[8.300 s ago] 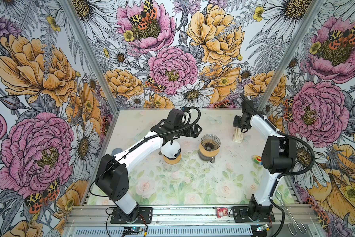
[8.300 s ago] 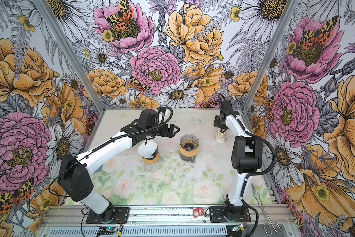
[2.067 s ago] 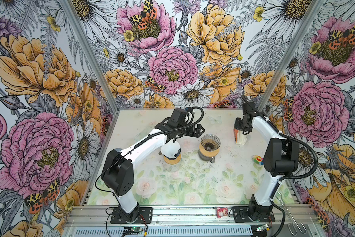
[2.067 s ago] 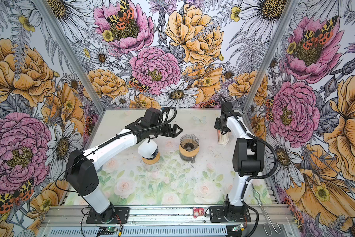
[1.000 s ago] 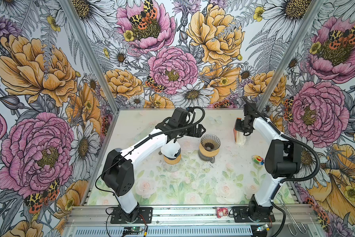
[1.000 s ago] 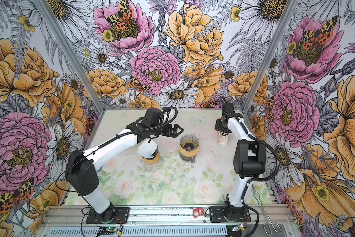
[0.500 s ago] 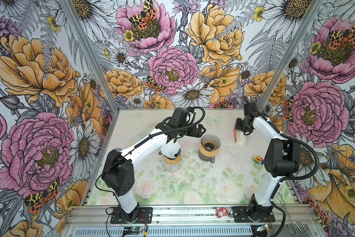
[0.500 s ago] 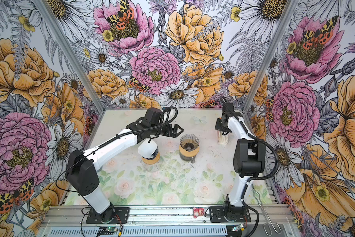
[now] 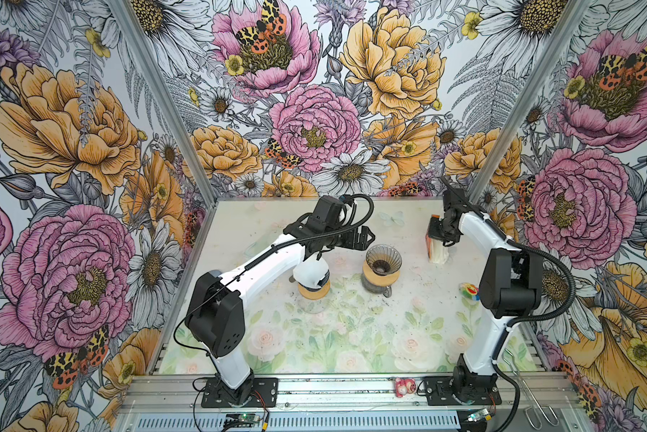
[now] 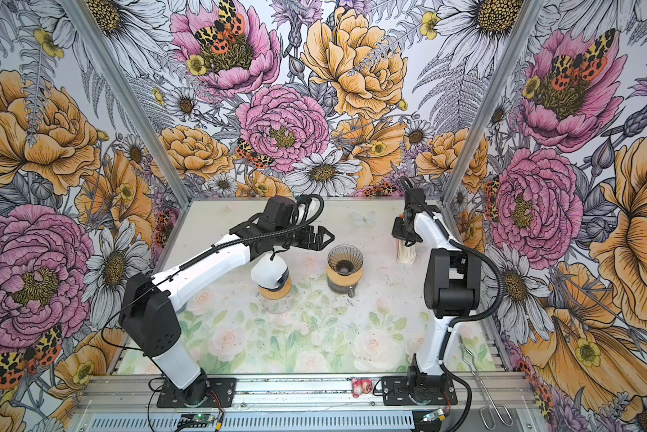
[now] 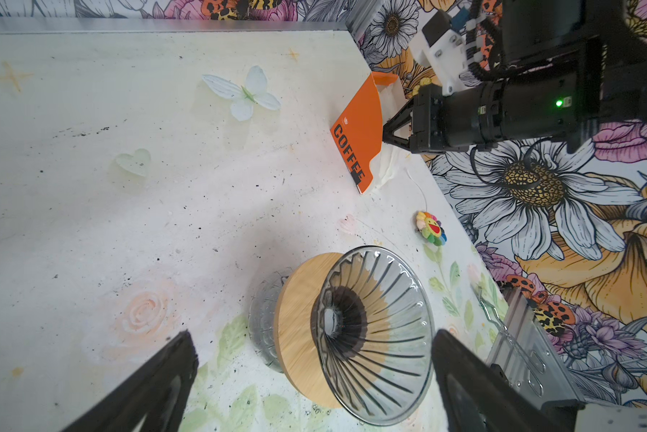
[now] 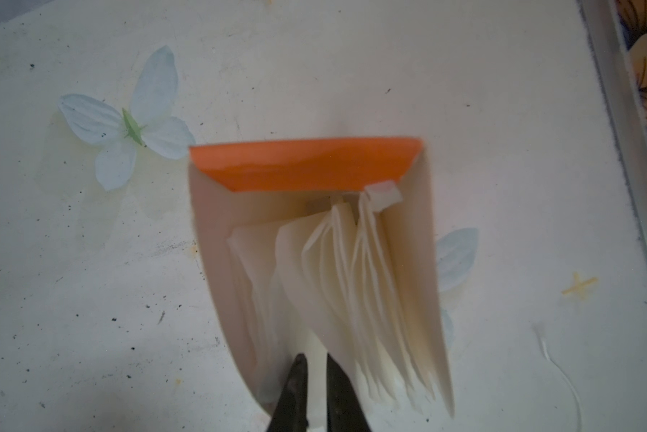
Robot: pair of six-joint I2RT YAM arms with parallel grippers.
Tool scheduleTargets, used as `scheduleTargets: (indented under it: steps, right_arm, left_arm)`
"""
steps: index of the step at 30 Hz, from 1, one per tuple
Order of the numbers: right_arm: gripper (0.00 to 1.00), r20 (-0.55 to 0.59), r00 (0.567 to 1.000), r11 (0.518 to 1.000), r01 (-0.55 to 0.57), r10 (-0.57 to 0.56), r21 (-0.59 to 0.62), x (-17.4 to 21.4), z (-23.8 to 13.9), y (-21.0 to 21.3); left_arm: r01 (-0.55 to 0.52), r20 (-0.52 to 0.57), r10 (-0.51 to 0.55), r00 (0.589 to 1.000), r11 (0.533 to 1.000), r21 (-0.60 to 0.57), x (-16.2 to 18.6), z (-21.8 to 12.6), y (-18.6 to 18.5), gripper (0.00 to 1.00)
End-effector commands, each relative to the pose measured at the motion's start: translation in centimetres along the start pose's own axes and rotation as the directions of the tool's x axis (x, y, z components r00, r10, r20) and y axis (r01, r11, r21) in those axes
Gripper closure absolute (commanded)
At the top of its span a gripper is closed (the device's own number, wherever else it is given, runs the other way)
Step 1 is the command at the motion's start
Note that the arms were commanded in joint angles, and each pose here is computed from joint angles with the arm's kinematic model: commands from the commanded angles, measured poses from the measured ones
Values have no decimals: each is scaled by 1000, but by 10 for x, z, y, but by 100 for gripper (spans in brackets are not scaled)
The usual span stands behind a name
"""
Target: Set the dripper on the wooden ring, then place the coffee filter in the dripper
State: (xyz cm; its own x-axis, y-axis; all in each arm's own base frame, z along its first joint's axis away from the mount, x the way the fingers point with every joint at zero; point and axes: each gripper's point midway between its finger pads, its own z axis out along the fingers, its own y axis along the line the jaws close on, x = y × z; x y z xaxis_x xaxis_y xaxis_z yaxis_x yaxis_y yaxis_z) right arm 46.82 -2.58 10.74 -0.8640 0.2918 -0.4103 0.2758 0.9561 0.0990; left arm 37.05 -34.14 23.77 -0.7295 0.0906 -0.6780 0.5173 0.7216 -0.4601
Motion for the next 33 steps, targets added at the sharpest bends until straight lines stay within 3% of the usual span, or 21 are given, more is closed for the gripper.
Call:
scheduleTargets:
  steps: [1, 8, 18, 33]
  right_arm:
    - [88, 31, 999, 1000, -6, 6, -2, -14, -2, 1]
    - [91, 35, 999, 1000, -3, 4, -7, -14, -5, 2]
    - [81, 93, 996, 1000, -3, 0, 28, -13, -36, -6]
    - [82, 50, 999, 1000, 3, -4, 24, -8, -16, -5]
  left_arm:
    - [-8, 5, 8, 1000, 1000, 11, -6, 2, -6, 1]
    - [-8, 6, 8, 1000, 1000, 11, -6, 3, -6, 1]
    - [-9, 1, 9, 1000, 1000, 16, -6, 5, -7, 1]
    - [-13, 0, 13, 1000, 1000, 21, -6, 5, -10, 1]
